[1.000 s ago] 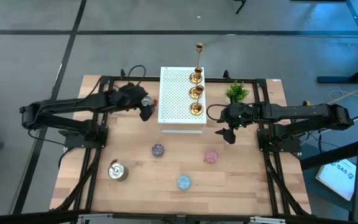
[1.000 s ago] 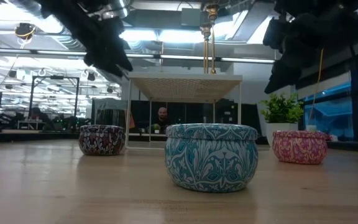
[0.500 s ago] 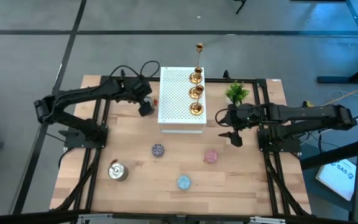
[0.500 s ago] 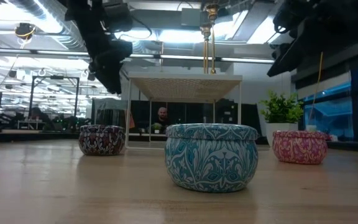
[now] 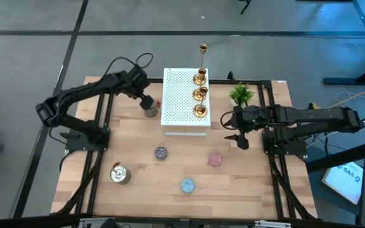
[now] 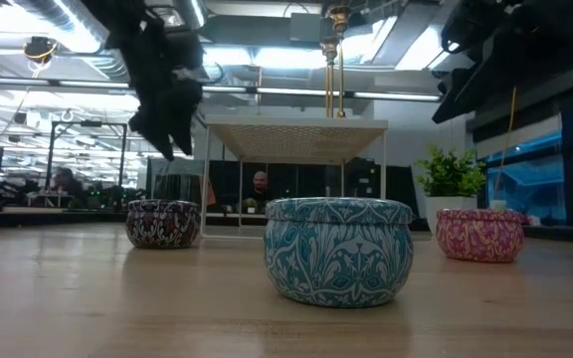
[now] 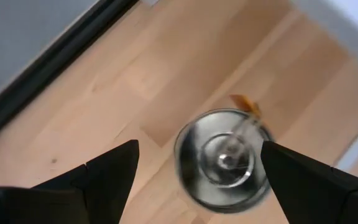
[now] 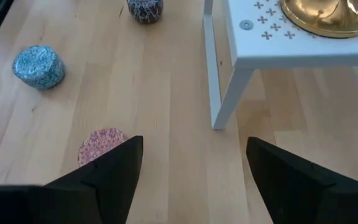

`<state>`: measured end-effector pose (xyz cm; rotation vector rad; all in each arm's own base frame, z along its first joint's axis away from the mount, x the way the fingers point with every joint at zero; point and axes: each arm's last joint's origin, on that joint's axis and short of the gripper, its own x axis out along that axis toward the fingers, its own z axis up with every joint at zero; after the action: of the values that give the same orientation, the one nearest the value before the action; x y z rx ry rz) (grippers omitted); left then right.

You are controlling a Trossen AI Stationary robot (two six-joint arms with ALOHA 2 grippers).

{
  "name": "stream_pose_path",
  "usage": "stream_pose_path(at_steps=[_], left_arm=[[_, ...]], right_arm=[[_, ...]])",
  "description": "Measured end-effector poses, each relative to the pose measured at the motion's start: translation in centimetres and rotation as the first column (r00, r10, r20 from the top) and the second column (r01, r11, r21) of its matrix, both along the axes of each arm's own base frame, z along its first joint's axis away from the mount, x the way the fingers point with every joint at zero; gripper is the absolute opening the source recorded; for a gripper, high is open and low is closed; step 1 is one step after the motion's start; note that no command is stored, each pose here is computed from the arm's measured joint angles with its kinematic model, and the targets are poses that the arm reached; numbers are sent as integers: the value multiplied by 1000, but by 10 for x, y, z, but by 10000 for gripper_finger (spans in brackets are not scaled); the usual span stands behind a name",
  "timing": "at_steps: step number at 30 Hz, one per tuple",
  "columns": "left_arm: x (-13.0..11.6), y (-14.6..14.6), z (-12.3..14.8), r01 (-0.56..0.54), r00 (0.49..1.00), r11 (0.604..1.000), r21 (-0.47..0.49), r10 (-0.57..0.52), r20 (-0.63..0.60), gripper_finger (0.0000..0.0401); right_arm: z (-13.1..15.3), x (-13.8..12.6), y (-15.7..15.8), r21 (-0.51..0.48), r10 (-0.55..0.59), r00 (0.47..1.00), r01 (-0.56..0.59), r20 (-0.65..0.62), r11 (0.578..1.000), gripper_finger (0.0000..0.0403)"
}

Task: Pick & Place candle stick holders
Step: Put the top silver scented candle can on the shelf

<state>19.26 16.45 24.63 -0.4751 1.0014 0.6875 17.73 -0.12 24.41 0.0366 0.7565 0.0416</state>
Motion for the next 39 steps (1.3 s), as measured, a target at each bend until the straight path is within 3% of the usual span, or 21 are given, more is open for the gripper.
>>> stream_pose_path(at_steps=[7, 16, 22, 26, 31, 39], left_arm=[[8, 13, -25, -61, 997, 993, -100, 57, -45, 336], [20, 12, -39, 74, 996, 957, -281, -57, 69, 336], [17, 12, -33, 80, 994, 959, -271, -57, 93, 336], [17, 9, -30, 148, 985, 952, -267, -117, 128, 336], [25, 0, -30, 282, 958, 936, -210, -264, 111, 336], [35, -15, -30, 482, 876, 867, -129, -476, 79, 336]], right_arm=[[5, -4, 0, -12, 10, 999, -10, 31, 1000, 291], [6, -5, 0, -12, 10, 999, -10, 39, 1000, 291], [6, -4, 0, -12, 10, 999, -10, 45, 1000, 291], [6, -4, 0, -12, 10, 999, -10, 45, 1000, 291], [6, -4, 0, -14, 8, 999, -7, 44, 1000, 291], [6, -4, 0, -14, 7, 999, -6, 44, 1000, 291]])
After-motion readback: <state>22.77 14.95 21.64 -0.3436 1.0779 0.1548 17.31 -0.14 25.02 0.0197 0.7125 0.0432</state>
